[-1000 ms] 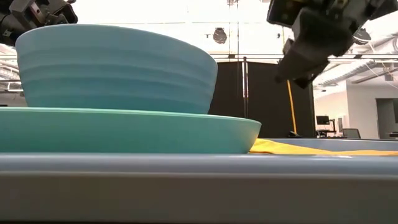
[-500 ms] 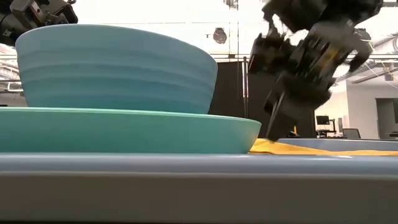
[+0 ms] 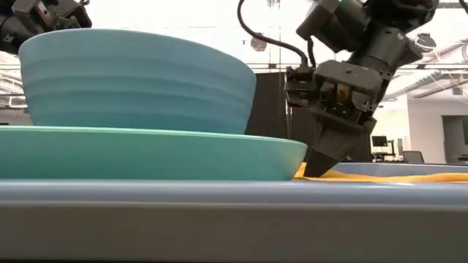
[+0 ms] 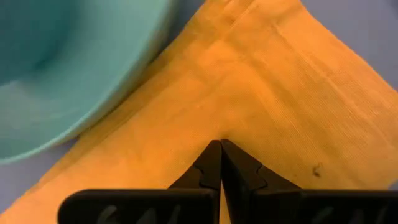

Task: Set up tray
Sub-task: Put the yellow napkin on the blue serving tray to the top right of the green plate

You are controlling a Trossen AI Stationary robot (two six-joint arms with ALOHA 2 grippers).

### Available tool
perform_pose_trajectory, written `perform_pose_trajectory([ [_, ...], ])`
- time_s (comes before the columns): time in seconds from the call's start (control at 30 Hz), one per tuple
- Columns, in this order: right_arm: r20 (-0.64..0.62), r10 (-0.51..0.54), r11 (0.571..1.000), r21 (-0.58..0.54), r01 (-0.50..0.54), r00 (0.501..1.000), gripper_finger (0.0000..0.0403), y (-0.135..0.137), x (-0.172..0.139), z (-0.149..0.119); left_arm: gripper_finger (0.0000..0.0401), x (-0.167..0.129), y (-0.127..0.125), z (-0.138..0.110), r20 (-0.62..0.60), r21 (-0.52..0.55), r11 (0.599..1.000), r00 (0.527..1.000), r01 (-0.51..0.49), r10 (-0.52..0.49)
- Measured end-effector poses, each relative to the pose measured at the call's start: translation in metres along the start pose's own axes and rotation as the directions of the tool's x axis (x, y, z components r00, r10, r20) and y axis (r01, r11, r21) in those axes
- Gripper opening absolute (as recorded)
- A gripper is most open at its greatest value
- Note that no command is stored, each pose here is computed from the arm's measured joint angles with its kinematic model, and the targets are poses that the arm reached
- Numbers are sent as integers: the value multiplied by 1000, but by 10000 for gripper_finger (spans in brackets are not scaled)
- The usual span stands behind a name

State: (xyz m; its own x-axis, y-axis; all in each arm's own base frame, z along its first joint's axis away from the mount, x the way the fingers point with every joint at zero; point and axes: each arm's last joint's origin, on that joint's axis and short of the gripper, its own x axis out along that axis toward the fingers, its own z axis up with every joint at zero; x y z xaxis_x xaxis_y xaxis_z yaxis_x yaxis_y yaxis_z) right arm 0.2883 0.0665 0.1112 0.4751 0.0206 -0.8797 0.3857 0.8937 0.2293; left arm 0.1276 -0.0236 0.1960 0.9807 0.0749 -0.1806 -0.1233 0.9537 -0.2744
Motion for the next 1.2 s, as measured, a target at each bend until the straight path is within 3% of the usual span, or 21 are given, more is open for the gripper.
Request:
perform_pose_trajectory([
  [0.2,-11,-160,982,97,160,987,0,2,-12,-17,113,0,0,-1,-9,8,1000,1000,-1,1],
  [0.5,-83,-185,963,182,198,979,0,16,-18,-41,113,0,1,-2,-25,16,1000,1000,1,-1],
  [0.73,-133,-153,967,183,176,979,0,23,-20,-52,113,0,1,-2,-25,16,1000,1000,1,-1],
  [1.0,-199,-89,991,80,107,976,0,26,-20,-55,113,0,1,-2,-25,16,1000,1000,0,0],
  [1.2,-176,-83,994,51,94,981,0,24,-25,-49,113,0,1,-2,-23,16,1000,1000,-4,5],
])
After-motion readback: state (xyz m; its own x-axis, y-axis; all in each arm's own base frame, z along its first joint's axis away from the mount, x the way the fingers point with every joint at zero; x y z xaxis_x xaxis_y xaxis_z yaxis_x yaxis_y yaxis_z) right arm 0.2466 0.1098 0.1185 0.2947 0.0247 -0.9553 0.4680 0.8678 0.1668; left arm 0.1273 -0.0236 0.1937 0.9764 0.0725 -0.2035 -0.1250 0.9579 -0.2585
